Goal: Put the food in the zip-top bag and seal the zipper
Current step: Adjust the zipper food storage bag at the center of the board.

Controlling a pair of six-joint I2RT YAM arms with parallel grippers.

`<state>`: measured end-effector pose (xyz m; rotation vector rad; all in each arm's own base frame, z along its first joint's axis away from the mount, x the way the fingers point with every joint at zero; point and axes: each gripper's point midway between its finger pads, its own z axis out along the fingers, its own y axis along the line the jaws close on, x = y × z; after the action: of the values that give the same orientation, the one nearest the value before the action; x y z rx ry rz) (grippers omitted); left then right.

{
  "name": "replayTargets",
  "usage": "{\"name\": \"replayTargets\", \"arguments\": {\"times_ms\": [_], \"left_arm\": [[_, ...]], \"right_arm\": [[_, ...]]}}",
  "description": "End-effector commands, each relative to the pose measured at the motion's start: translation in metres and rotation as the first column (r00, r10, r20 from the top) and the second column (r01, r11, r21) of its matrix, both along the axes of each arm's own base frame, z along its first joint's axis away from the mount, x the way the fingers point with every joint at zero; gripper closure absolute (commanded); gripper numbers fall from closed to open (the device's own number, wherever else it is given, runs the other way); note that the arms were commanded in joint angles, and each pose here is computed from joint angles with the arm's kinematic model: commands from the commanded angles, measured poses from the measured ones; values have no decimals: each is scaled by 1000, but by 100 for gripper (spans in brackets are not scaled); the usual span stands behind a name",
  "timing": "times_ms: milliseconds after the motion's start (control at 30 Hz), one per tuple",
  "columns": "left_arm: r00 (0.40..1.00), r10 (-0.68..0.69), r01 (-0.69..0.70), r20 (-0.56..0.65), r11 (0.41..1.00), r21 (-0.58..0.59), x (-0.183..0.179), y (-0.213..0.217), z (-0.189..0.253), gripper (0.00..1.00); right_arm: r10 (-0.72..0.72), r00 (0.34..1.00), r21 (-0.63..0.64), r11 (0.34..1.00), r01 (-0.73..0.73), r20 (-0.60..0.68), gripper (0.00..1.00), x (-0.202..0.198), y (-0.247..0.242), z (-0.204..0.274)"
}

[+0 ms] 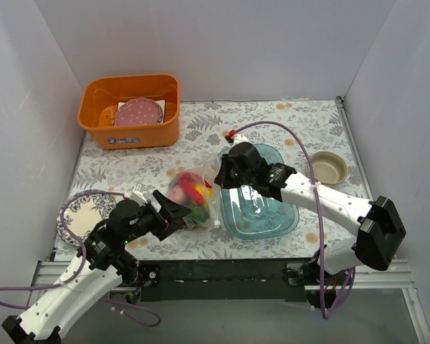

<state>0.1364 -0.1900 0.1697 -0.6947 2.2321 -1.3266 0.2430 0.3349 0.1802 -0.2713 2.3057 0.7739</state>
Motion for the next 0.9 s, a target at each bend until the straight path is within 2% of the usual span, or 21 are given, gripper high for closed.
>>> {"name": "replayTargets", "arguments": {"times_ms": [0,233,433,600,867], "left_arm": [[995,-14,4,-102,996,-93,-4,-13,9,14],[992,-50,42,-118,996,-75,2,-23,-2,19],[993,-73,60,-97,990,-126,9,-35,0,21],[992,-86,80,-87,994,-69,22,-45,-4,22],[999,-33,33,-18,999,-15,52,-51,2,22]], "right_arm": [[-83,996,38,996,81,45,99,17,-7,22],[-81,996,48,996,80,31,99,19,-6,17],[-74,997,50,996,73,25,99,20,-6,15],[-80,996,63,995,78,26,99,24,-8,16],[-43,999,77,996,43,8,99,22,-5,14]]}}
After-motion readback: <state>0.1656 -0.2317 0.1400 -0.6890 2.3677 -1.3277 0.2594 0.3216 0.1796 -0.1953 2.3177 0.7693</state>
